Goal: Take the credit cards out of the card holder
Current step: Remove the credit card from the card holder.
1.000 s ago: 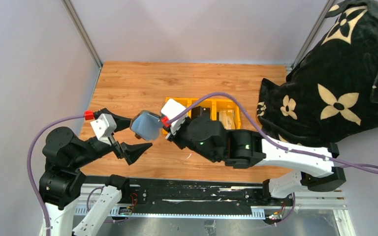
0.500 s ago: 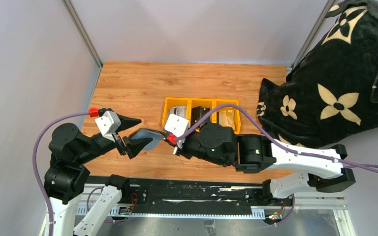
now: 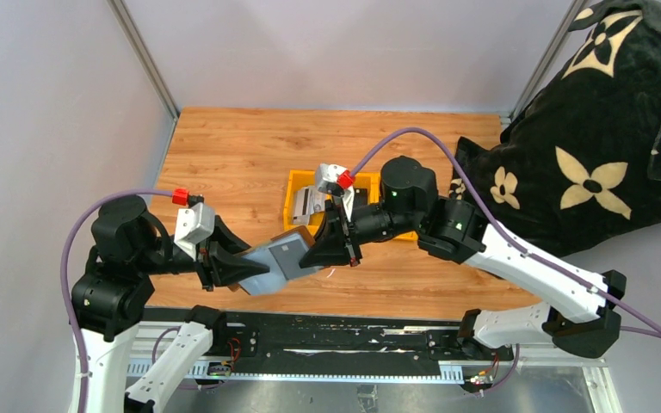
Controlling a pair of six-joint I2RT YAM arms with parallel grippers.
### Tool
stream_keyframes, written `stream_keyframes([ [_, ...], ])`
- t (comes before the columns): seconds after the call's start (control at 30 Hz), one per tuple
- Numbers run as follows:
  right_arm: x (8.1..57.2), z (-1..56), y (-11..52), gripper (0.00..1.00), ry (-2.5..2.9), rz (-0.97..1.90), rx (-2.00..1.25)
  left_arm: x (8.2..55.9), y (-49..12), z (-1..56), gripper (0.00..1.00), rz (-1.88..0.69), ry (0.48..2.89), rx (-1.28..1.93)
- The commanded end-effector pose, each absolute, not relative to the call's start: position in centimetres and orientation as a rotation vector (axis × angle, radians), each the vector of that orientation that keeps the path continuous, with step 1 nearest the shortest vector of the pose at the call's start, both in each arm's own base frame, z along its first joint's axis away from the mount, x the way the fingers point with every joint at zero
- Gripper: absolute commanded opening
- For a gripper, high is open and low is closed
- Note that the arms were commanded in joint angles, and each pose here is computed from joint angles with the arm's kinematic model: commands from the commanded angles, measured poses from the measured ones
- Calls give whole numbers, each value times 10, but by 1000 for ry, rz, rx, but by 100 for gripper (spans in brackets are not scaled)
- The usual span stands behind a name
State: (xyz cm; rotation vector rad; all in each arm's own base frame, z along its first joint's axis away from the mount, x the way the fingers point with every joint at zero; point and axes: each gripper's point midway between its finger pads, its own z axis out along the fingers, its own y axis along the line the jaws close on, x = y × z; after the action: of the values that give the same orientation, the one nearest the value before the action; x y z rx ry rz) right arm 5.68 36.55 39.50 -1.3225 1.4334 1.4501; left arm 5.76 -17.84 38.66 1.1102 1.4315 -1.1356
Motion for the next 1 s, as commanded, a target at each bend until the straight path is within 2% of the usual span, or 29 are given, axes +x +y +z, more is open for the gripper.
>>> stream_keyframes([
  [0.0,27,411,357,0,1356,1695,-1443,42,-180,393,24,-1222,1409,1142],
  [0.13,29,416,352,0,1341,1757,-1445,32,-181,396,8,-1270,1378,1174],
  [0.23,35,421,346,0,1330,1762,-1415,29,-181,397,9,-1288,1371,1181],
  [0.27,37,422,344,0,1326,1758,-1403,28,-181,397,11,-1289,1372,1180],
  [0.3,38,424,342,0,1321,1755,-1392,28,-181,397,25,-1291,1374,1179],
  [0.33,40,425,341,0,1321,1751,-1384,29,-181,397,47,-1294,1378,1176],
  [0.37,40,425,340,0,1321,1748,-1380,29,-181,396,61,-1295,1383,1173],
  [0.43,42,425,338,0,1325,1749,-1376,28,-181,395,76,-1291,1386,1170],
  [0.57,44,423,340,0,1339,1747,-1368,29,-180,395,85,-1277,1389,1163],
  [0.73,54,414,347,0,1395,1715,-1338,54,-178,395,88,-1172,1480,1064],
  [0.83,67,408,353,0,1438,1639,-1292,62,-177,394,99,-1147,1523,1016],
  [0.97,83,400,358,0,1489,1475,-1242,72,-176,392,100,-1136,1561,936],
])
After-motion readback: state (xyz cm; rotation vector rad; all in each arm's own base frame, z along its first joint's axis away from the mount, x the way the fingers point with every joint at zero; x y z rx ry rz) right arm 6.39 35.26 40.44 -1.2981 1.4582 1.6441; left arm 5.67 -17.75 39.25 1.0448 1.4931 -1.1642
